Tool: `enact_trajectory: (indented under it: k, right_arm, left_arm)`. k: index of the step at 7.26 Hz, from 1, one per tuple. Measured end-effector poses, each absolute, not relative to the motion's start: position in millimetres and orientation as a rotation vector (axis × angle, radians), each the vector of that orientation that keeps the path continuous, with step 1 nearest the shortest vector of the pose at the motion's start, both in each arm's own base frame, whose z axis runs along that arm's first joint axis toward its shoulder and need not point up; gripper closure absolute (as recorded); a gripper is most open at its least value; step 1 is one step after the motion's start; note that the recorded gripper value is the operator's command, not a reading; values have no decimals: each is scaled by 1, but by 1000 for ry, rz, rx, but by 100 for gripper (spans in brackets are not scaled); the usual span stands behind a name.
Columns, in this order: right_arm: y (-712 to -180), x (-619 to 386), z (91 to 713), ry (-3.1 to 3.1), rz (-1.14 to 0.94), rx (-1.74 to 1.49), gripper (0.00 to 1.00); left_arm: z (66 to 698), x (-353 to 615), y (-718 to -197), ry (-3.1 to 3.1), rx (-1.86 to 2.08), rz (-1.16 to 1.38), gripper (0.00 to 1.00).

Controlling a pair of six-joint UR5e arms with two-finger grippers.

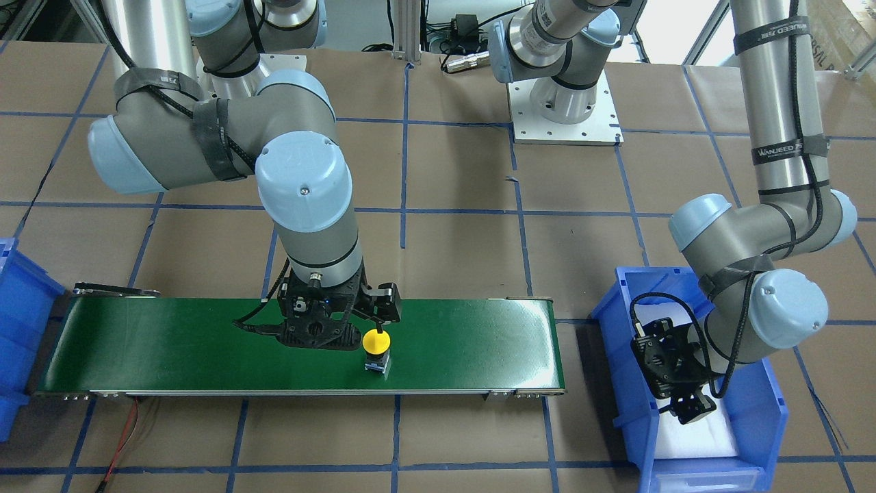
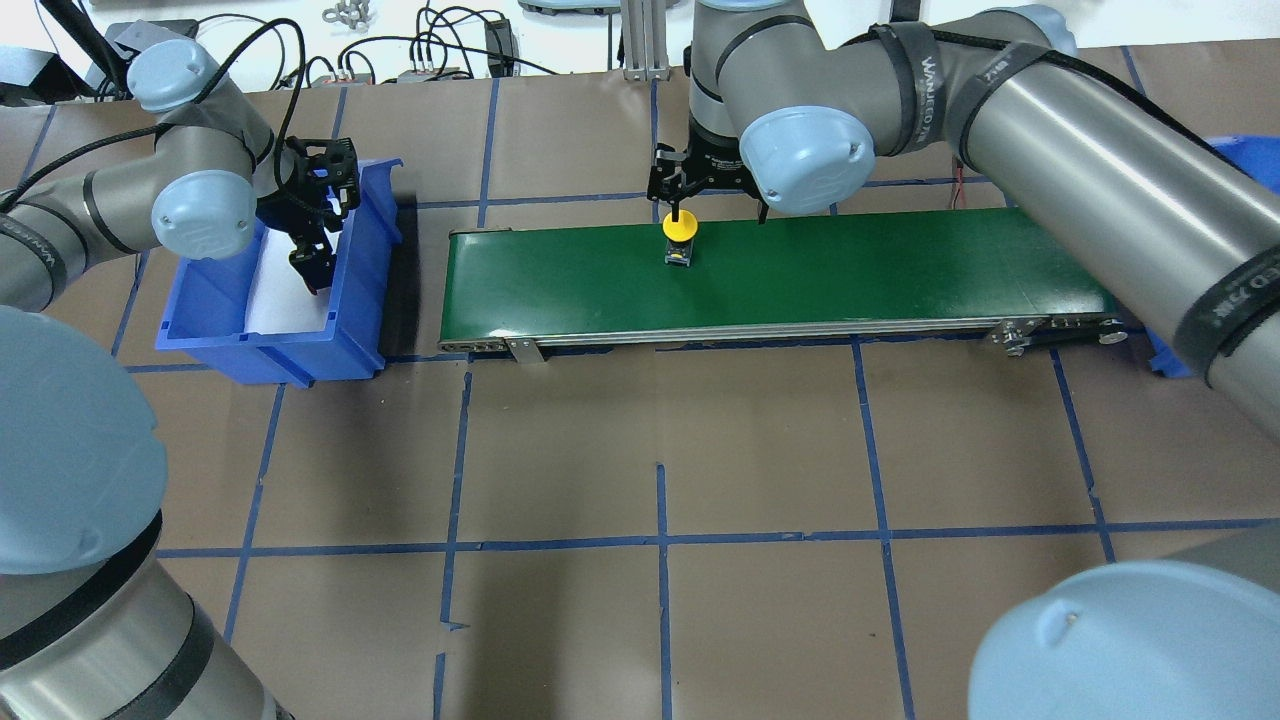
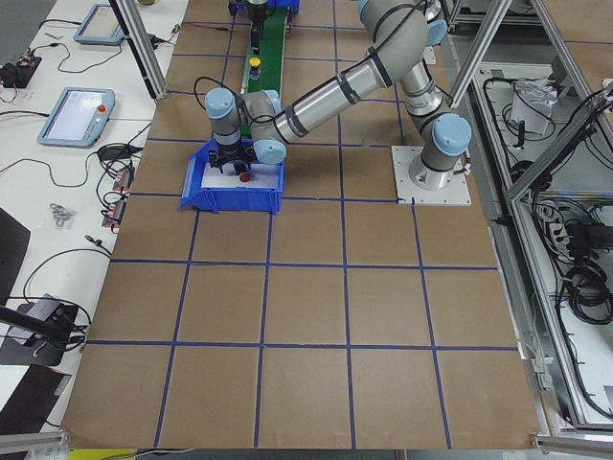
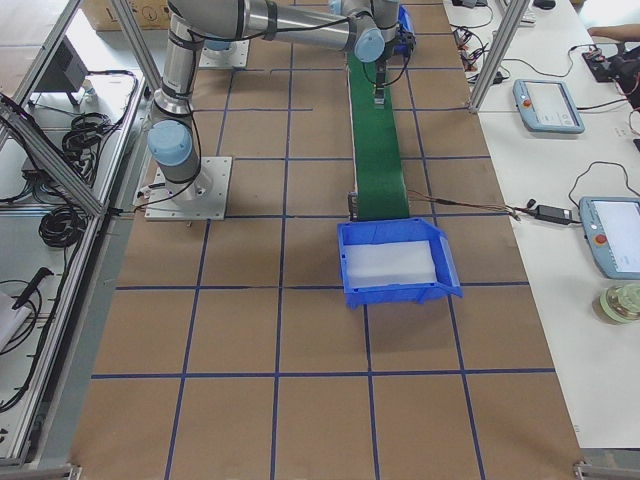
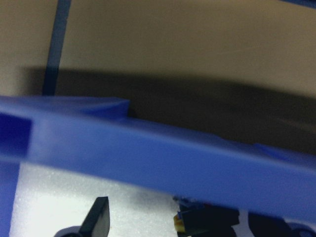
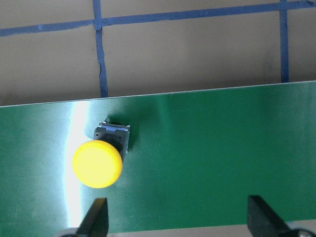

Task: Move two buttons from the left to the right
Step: 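Grasp the red button with the left gripper while the right grasps the yellow button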

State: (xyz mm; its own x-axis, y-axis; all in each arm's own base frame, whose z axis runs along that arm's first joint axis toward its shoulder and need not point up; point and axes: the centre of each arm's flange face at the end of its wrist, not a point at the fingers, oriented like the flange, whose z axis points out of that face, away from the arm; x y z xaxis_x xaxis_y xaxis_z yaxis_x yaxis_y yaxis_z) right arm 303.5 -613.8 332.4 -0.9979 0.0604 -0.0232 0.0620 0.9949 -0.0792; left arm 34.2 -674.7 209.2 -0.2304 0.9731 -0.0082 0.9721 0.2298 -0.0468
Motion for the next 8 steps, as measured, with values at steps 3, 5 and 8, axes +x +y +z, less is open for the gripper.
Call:
enact_trajectory:
  k: [3,5,8]
  right_arm:
    - [-621,313,322,3122,-117,81,1]
    - [-627,314,314,3129,-109,69,6]
    - [-634,311,306,3132,-107,52,51]
  left_arm:
    - [210,29,-675,-2482,-1891,64,76]
    - [213,29,-674,-2575,-1772,54,86]
    - [236,28,-672,-2624,-1746,82,87]
